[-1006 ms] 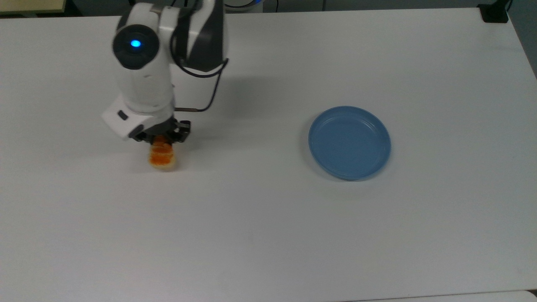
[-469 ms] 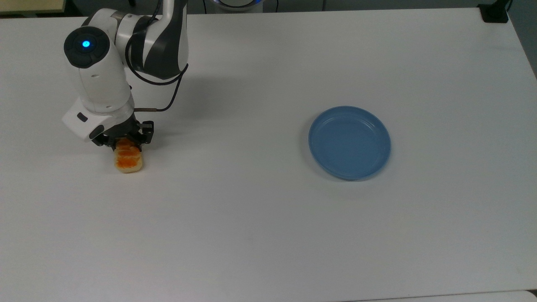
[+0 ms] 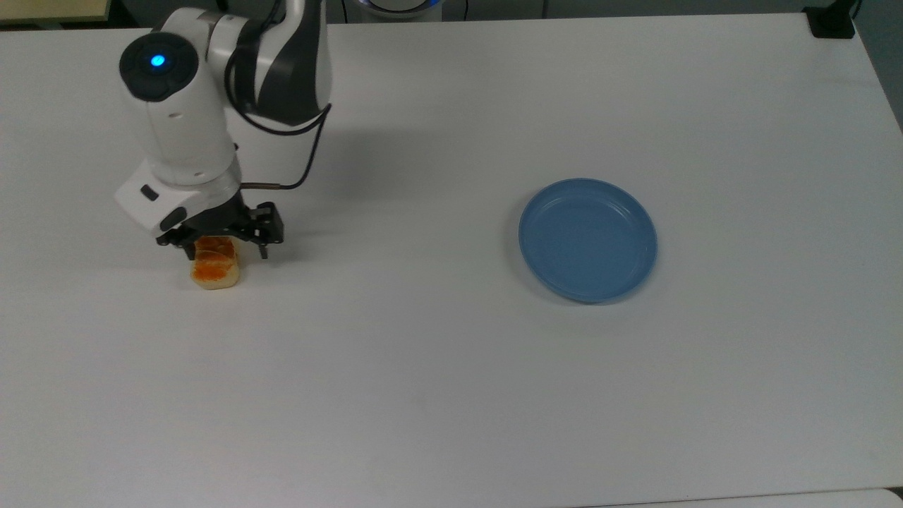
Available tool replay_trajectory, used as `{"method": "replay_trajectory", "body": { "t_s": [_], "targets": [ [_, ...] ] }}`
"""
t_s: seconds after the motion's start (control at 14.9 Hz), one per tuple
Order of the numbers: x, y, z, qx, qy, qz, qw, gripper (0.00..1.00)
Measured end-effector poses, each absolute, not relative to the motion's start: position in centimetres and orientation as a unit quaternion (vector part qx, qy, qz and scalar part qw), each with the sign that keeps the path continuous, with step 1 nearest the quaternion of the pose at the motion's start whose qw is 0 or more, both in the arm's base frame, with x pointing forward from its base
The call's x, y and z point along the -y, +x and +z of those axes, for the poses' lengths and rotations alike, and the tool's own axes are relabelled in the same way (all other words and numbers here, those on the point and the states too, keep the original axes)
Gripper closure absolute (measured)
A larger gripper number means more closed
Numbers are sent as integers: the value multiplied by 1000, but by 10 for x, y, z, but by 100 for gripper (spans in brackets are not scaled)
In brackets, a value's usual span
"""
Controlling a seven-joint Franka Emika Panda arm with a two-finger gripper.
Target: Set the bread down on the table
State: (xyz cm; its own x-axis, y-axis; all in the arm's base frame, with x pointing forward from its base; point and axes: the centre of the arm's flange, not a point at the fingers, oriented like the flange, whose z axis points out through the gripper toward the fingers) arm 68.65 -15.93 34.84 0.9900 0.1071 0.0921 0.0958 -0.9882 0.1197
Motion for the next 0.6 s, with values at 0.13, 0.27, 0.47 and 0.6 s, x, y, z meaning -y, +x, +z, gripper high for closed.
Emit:
{"method": "replay_trajectory", "body": {
  "t_s": [0.13, 0.27, 0.47, 0.6],
  "targets": [
    [116, 685, 392, -42, 997, 40, 50, 0],
    [74, 672, 443, -37, 998, 27, 52, 0],
    [8, 631, 530, -31, 997, 12, 62, 0],
    [-22, 606, 564, -33, 998, 7, 58, 0]
  ]
}}
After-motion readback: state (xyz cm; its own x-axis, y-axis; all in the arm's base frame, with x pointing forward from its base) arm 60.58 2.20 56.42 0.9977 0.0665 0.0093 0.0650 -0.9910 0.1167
